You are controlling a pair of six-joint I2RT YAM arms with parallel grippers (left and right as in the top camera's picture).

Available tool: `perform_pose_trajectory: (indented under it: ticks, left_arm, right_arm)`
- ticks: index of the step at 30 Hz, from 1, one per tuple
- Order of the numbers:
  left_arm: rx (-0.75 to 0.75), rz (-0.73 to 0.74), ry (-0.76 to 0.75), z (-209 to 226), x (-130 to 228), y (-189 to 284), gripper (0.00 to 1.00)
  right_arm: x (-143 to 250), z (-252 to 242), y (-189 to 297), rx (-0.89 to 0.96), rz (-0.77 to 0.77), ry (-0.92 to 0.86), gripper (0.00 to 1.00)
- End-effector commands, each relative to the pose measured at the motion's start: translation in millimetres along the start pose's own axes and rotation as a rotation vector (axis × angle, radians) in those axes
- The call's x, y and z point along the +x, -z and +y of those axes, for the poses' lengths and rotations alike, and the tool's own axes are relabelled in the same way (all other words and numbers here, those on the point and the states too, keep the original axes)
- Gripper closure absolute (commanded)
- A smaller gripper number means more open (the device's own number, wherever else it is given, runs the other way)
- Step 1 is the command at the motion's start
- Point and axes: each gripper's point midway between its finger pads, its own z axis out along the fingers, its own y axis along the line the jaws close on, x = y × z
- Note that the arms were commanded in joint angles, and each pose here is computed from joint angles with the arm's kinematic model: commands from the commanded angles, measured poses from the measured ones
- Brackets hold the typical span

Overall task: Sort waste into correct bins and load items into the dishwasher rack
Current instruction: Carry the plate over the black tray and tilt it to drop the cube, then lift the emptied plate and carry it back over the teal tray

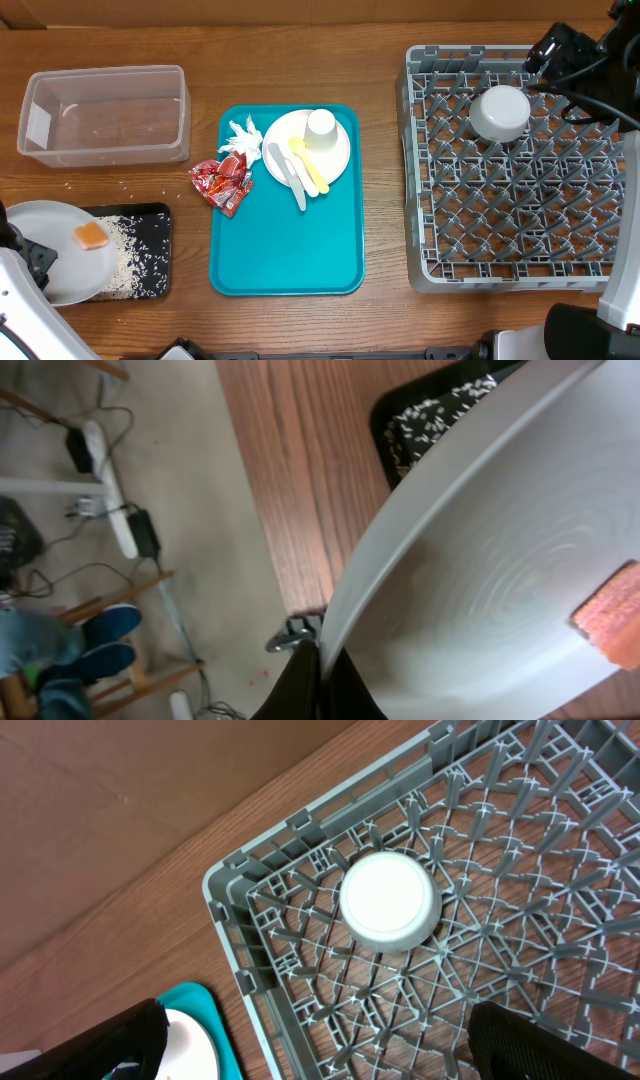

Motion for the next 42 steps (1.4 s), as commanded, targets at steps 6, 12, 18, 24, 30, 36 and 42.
perform_pose_trajectory:
  ticks: [6,12,18,24,30,36,42]
  left_arm:
    - [-0.126,-0.066,-0.038,19.3,-19.1,2.0,0.96]
    - [-0.199,-0.095,-0.037,22.5,-33.7,-4.0,0.96]
    - [-0.262,-0.066,-0.071,21.2,-39.4,-15.0,0.96]
    - [-0.384,-0.09,-0.098,38.7,-45.4,-11.1,0.96]
    - [-0.468,-0.131,-0.109,48.9,-55.4,-6.7,0.96]
    - [-0.528,-0.118,-0.235,46.7,-67.6,-12.5,0.96]
    - [-0.535,-0.094,-0.277,33.8,-73.4,-25.7,0.96]
  right_arm:
    - [-5.9,-2.1,3.5,0.008,-0.024,-0.008,0.0]
    - [-5.9,-2.1,3.5,0.008,-0.024,-0.008,0.0]
    - [-5.9,-2.0,3.5,0.007,-0.023,-0.008,0.0]
    - [-5.9,-2.0,3.5,0.007,-0.023,-0.008,0.0]
    - [-5.9,-2.0,3.5,0.007,-0.023,-0.008,0.0]
    - [-5.9,-2.0,3.5,0.007,-0.023,-0.008,0.0]
    - [-5.9,-2.0,3.5,0.007,-0.023,-0.008,0.0]
